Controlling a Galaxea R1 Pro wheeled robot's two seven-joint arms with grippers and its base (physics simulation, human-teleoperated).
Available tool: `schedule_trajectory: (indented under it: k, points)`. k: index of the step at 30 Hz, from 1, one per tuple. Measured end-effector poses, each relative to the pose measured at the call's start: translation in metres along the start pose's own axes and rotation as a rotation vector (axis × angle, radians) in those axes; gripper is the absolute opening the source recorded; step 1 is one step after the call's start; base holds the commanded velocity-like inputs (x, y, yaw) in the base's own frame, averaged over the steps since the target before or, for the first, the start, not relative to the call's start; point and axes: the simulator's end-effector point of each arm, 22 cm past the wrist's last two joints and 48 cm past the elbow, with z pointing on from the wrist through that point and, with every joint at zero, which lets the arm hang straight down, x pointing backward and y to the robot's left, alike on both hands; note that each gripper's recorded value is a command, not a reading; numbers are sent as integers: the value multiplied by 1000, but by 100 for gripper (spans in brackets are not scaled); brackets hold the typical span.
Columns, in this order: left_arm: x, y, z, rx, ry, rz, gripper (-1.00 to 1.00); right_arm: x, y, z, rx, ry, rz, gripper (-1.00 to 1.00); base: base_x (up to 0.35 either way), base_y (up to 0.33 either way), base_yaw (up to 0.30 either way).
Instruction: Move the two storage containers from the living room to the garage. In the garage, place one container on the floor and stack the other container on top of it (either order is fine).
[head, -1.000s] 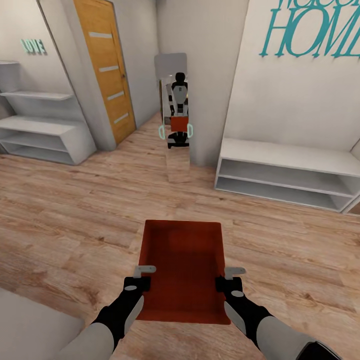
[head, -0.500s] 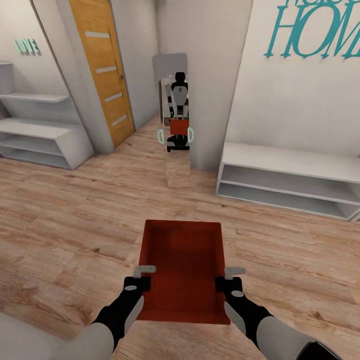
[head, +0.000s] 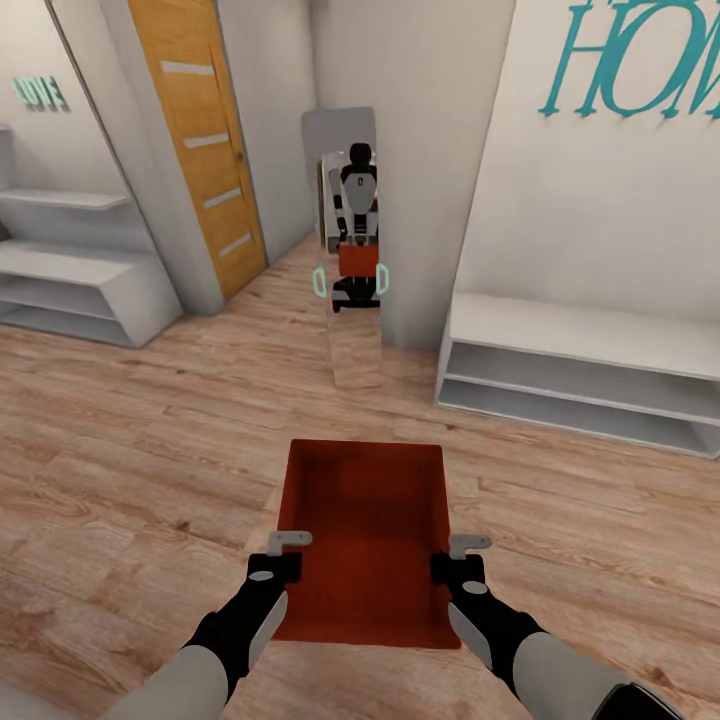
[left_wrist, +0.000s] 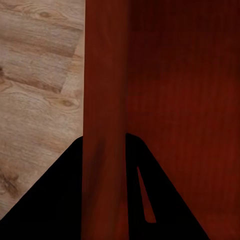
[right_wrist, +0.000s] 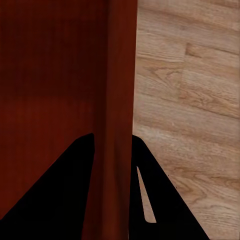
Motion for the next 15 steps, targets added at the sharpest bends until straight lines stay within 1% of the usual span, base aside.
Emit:
schedule_trajectory:
  k: [6,9,15]
  points:
    - [0,0,0,0,0,0,-100,0,0,0,0,0,0,-100,322,0,16]
    - [0,0,0,0,0,0,-100,0,0,0,0,0,0,-100,322,0,202]
    - [0,0,0,0,0,0,-100,0,0,0,0,0,0,-100,322,0,259]
